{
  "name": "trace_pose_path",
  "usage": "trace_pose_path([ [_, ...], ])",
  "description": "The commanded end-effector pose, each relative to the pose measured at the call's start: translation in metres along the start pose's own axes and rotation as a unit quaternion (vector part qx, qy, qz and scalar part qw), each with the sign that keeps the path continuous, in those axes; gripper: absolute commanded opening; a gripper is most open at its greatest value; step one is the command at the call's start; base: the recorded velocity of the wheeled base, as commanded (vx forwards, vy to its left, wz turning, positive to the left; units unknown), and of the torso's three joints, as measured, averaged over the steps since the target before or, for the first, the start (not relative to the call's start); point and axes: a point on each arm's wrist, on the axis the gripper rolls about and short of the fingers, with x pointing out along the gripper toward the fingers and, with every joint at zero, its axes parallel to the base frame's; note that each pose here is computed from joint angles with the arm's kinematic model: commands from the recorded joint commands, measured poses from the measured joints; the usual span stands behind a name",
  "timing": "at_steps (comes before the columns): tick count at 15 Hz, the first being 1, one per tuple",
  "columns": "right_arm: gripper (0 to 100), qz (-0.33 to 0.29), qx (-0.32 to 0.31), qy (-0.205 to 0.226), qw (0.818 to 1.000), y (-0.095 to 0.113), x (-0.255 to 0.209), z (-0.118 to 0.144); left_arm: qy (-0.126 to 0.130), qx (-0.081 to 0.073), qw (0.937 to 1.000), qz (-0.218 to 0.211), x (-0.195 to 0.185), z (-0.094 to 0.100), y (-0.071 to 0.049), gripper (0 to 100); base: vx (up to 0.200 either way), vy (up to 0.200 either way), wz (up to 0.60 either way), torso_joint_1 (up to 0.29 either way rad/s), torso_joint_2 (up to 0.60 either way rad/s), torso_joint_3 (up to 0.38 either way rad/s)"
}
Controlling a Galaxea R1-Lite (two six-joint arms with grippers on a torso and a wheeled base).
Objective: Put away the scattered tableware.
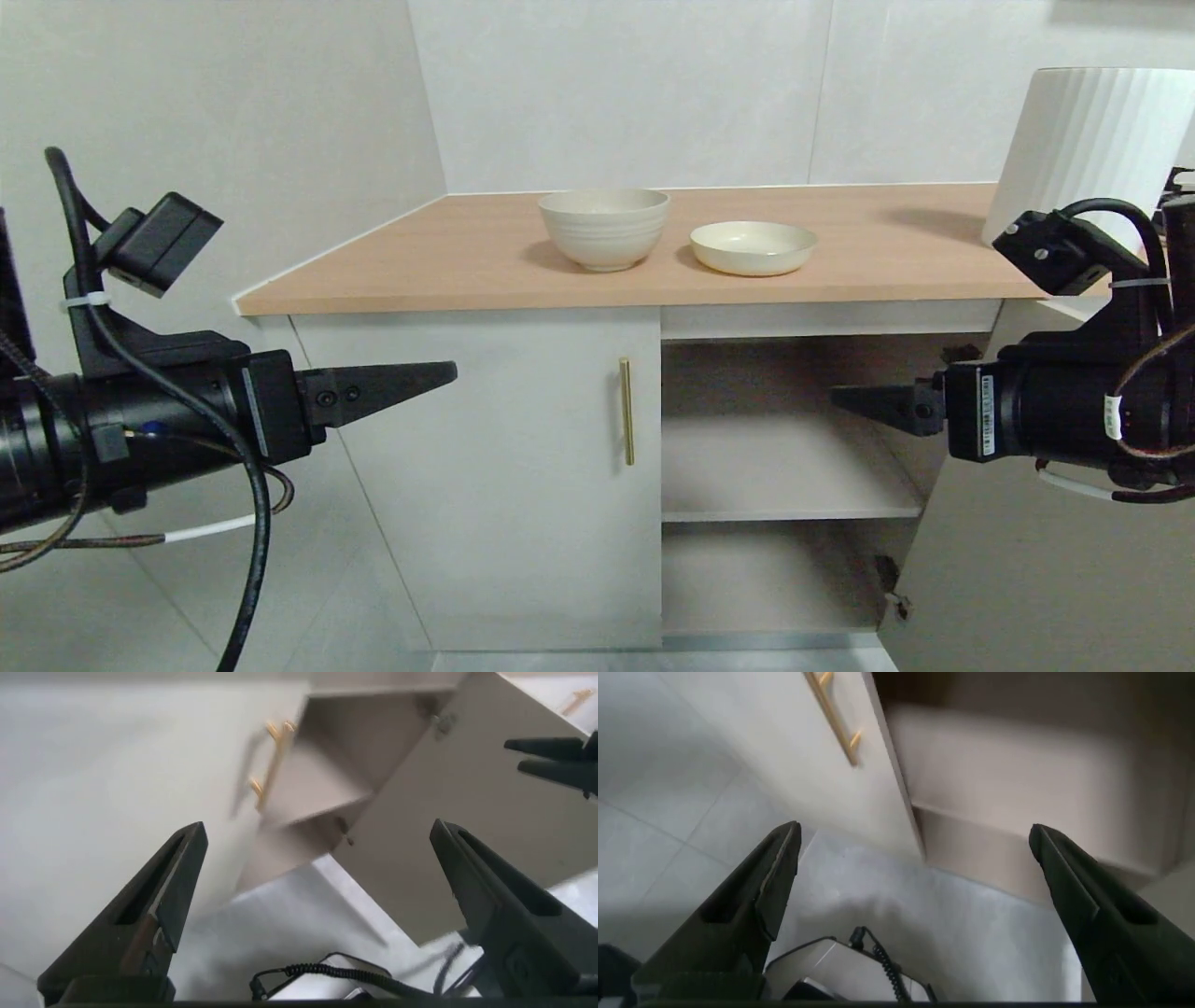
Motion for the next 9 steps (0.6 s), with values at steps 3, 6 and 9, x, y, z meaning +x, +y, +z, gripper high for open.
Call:
trace_pose_path([
  [3,100,0.001,-0.002,-0.002,1.0,-0.0007,-0.0045,-0.0018,0.0,-0.001,1.0,0.0,0.0001,0.0001,0.0001,100,0.2,0.0,0.0,0.001,0.0,0.001],
  [6,100,0.0,-0.003,0.0,1.0,-0.0011,-0.004,-0.0036,-0.004,0.0,1.0,-0.002,-0.0016,0.0008,-0.0009,100,0.067,0.0,0.0,0.001,0.0,0.002],
  [9,100,0.002,-0.005,-0.002,1.0,-0.001,-0.0066,-0.0039,-0.017,0.005,0.9998,-0.008,-0.0047,0.0029,-0.0032,100,0.0,0.0,0.0,0.0,0.0,0.0],
])
